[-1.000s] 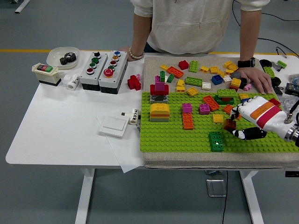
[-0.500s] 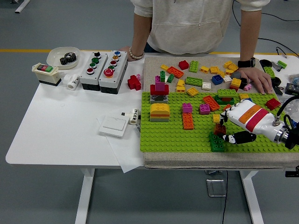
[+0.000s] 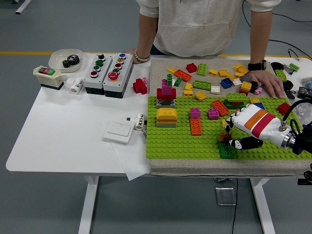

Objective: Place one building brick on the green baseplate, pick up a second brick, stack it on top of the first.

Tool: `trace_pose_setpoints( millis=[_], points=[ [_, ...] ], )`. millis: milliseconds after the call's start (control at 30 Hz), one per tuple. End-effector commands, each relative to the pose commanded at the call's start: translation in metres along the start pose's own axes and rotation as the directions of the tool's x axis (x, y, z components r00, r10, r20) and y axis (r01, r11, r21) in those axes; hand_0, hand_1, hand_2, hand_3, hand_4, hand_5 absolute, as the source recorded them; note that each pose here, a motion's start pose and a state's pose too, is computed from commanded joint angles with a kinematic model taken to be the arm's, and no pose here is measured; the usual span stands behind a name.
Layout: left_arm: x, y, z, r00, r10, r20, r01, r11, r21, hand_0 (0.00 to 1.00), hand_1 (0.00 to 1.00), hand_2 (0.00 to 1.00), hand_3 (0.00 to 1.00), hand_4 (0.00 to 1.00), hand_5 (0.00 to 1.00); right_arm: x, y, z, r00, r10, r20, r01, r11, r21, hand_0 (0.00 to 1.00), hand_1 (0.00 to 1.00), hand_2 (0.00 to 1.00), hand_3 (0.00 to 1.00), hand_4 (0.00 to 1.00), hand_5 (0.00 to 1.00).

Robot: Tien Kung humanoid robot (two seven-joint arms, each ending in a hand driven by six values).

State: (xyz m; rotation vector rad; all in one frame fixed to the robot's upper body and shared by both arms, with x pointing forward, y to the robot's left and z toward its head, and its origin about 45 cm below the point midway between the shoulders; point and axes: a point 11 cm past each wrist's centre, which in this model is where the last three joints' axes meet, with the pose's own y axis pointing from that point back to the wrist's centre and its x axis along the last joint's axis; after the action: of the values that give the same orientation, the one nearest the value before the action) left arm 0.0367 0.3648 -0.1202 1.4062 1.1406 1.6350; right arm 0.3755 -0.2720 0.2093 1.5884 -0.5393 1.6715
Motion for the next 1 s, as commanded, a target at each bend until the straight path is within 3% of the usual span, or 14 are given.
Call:
trace_pose_setpoints(
  millis=[1000],
  points=[
    [0.0009,-0.0002,0.0001,1.0,0.002,0.002,-0.002,1.0,0.001,0.789,0.766,0.761,0.598,0.665,0.683,0.0024,0.0058,-0.0078,1.0,-0.007,0.004,0.007,1.0,0.022,0.297,0.436,0.518,0.522,0.738,0.495]
  ],
)
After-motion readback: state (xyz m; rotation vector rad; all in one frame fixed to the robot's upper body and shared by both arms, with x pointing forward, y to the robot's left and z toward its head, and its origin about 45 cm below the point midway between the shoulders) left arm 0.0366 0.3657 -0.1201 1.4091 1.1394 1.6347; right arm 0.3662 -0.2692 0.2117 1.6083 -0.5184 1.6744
